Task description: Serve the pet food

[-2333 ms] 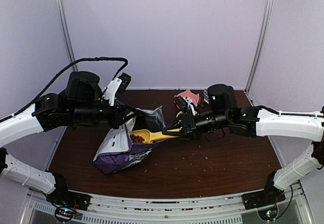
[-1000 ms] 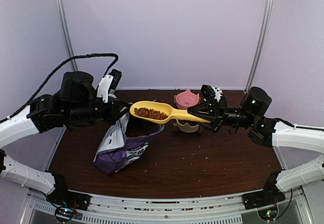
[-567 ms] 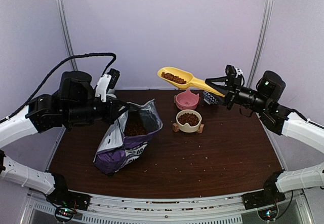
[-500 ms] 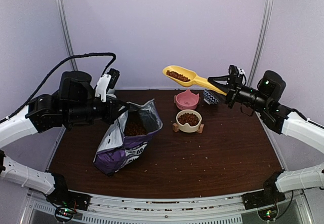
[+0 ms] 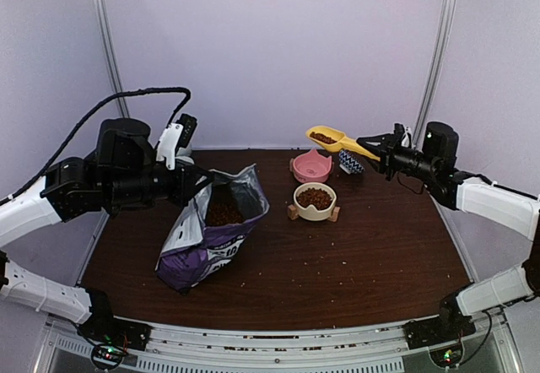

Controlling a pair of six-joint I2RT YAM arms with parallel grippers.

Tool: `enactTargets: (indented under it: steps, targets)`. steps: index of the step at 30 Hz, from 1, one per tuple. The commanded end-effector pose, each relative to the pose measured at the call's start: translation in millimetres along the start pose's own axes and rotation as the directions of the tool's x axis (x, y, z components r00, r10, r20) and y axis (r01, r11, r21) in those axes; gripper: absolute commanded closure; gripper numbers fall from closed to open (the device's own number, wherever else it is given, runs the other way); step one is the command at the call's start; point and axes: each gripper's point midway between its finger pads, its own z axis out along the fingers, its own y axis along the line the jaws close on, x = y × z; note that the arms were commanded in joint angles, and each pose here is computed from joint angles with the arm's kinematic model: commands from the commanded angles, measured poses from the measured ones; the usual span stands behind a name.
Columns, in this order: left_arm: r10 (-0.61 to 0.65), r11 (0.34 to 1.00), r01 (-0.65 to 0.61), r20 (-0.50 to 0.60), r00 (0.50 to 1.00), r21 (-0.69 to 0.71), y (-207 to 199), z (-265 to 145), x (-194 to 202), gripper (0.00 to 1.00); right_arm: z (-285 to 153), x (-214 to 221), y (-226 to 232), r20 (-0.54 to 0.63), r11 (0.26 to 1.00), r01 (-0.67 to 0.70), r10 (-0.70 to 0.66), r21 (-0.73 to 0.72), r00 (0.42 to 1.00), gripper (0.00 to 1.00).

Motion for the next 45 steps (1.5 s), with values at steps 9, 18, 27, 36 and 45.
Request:
enactTargets:
  steps: [9, 18, 27, 36, 45]
  targets:
    - [-0.028, 0.999, 0.024, 0.136, 0.99, 0.031, -5.3, -14.0, -35.1, 1.0, 29.5, -48.2, -34.9, 0.048, 0.991, 0.07, -0.076, 0.112, 0.996, 1.0]
    - [-0.019, 1.0, 0.016, 0.133, 0.991, 0.022, -4.2, -12.5, -35.7, 1.0, 50.7, -64.5, -64.0, 0.032, 0.967, 0.109, -0.12, 0.231, 0.992, 1.0]
    - [-0.024, 1.0, 0.022, 0.141, 0.99, 0.021, -3.5, -14.6, -36.6, 1.0, 60.7, -77.5, -79.5, 0.035, 0.942, 0.126, -0.144, 0.311, 0.989, 1.0]
    - [-0.024, 1.0, 0.022, 0.138, 0.99, 0.017, -2.9, -13.7, -36.8, 1.0, 64.3, -87.9, -91.5, 0.016, 0.898, 0.174, -0.197, 0.403, 0.98, 1.0]
    - [-0.031, 0.999, 0.027, 0.137, 0.99, 0.029, -5.2, -13.1, -37.4, 1.0, 65.9, -96.0, -92.3, -0.008, 0.864, 0.223, -0.246, 0.452, 0.969, 1.0]
